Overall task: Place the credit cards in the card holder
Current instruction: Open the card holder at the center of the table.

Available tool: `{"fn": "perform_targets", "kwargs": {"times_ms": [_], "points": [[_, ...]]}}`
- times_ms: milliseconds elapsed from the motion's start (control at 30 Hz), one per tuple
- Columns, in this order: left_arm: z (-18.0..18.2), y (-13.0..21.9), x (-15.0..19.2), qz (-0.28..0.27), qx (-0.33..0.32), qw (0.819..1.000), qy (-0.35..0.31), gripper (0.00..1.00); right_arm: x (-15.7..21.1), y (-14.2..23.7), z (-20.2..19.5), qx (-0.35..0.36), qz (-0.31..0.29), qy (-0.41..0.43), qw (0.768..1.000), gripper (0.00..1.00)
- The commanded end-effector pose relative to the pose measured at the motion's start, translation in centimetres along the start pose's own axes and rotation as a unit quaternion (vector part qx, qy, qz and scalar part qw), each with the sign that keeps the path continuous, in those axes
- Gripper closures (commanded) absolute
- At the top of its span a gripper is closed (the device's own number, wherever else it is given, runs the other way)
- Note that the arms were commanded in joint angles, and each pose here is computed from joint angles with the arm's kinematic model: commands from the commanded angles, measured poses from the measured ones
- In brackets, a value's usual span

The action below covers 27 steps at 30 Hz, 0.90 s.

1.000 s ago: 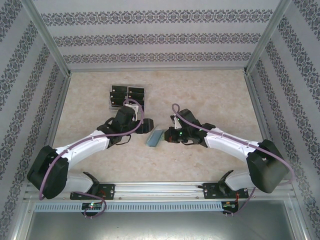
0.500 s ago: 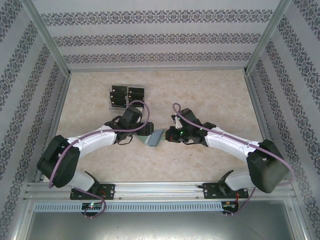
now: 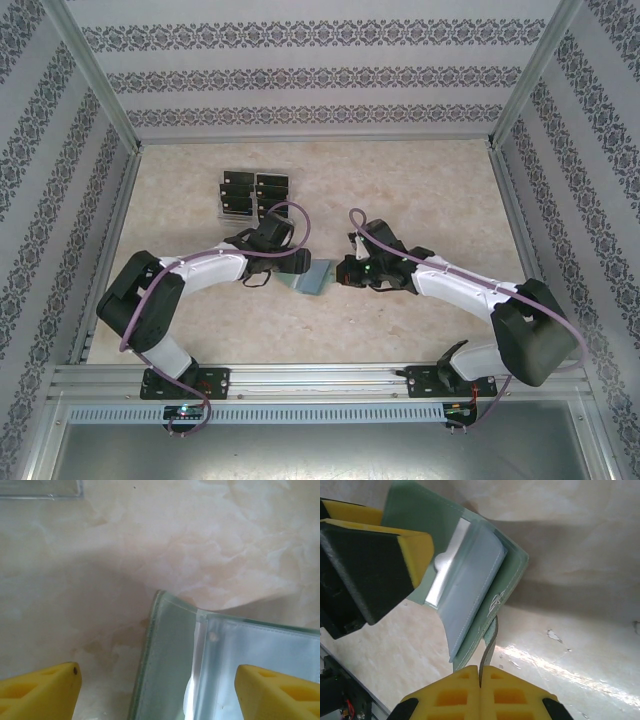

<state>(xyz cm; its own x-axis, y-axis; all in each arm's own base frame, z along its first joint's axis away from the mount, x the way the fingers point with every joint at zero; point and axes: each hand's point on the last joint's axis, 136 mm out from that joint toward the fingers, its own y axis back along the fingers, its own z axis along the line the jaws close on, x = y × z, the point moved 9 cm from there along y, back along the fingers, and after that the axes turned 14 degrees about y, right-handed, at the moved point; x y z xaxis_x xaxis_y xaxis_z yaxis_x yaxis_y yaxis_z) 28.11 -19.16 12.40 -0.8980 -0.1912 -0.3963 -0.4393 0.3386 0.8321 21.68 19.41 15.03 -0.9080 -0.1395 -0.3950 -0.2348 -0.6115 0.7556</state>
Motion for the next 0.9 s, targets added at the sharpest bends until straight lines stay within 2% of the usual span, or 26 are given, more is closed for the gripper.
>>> {"fn": "perform_targets", "kwargs": {"times_ms": [0, 100, 233, 333, 567, 733, 767, 867], "points": [[-0.4, 0.3, 0.1, -0.003, 0.033, 0.999, 0.003, 0.3, 0.4, -0.1, -0.9, 0.006, 0.002, 0.007, 1.0, 1.0], [0.0, 0.8, 0.4, -0.011, 0.05, 0.999, 0.018, 0.48, 0.6, -0.2, -1.4, 0.009, 0.006, 0.009, 1.0, 1.0], [0.3, 1.5, 0.9, -0.018, 0.064, 0.997, 0.036, 0.77, 0.7, -0.4, -1.6, -0.002, 0.01, 0.017, 1.0, 1.0], [0.6, 2.0, 1.5, -0.014, 0.075, 0.996, 0.048, 0.92, 0.7, -0.5, -1.2, -0.019, 0.016, 0.022, 0.999, 1.0], [1.9, 4.1, 3.8, -0.013, 0.104, 0.989, 0.105, 0.94, 1.3, -1.0, -0.9, -0.02, 0.031, 0.023, 0.999, 1.0], [4.0, 4.5, 6.1, -0.039, 0.093, 0.982, 0.158, 0.94, 1.6, -2.3, -2.1, 0.011, 0.044, 0.004, 0.999, 0.98], [4.3, 4.4, 6.4, -0.045, 0.093, 0.98, 0.168, 0.94, 1.5, -2.5, -2.2, 0.014, 0.046, 0.001, 0.999, 0.94], [4.7, 4.1, 6.9, -0.053, 0.084, 0.979, 0.179, 0.93, 1.2, -2.3, -1.9, 0.021, 0.04, -0.004, 0.999, 0.71]]}}
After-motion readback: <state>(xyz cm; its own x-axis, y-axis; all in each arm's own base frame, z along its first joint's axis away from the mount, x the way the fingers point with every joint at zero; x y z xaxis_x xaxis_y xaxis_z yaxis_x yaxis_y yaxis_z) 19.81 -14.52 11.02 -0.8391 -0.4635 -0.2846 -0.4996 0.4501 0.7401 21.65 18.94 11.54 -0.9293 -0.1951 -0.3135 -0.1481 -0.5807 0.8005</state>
